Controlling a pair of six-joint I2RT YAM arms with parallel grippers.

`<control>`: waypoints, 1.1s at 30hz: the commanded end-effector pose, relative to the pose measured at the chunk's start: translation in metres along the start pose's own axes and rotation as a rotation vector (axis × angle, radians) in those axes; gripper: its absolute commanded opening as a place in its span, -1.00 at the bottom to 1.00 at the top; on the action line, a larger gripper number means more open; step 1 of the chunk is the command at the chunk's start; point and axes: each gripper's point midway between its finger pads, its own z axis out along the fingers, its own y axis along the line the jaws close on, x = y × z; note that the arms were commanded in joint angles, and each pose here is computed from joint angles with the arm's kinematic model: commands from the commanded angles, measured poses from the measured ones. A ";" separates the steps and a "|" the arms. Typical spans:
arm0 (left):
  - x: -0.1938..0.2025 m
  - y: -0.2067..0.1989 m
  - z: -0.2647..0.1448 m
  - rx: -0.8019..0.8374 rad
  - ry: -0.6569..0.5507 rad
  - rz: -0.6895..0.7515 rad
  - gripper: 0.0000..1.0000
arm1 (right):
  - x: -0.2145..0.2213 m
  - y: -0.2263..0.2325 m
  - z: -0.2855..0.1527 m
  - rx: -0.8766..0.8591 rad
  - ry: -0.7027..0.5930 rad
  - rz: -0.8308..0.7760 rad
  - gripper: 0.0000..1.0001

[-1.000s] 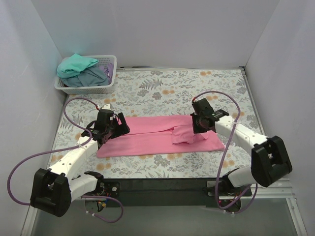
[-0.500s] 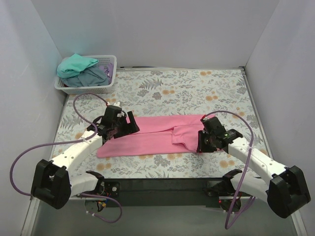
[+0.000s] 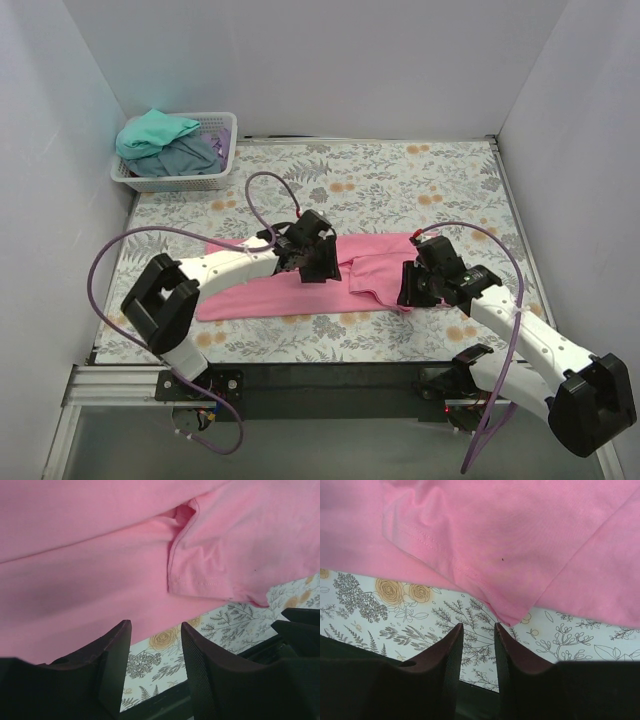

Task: Fold and stack the t-shirts
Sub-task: Fold the tshirt

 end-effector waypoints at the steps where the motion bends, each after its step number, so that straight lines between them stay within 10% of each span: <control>1: -0.002 -0.014 0.012 -0.037 -0.008 -0.018 -0.15 | -0.022 0.003 -0.006 0.003 -0.089 -0.026 -0.24; 33: 0.037 -0.026 0.077 -0.173 0.080 0.012 -0.40 | 0.000 -0.015 0.013 0.036 -0.080 -0.005 -0.17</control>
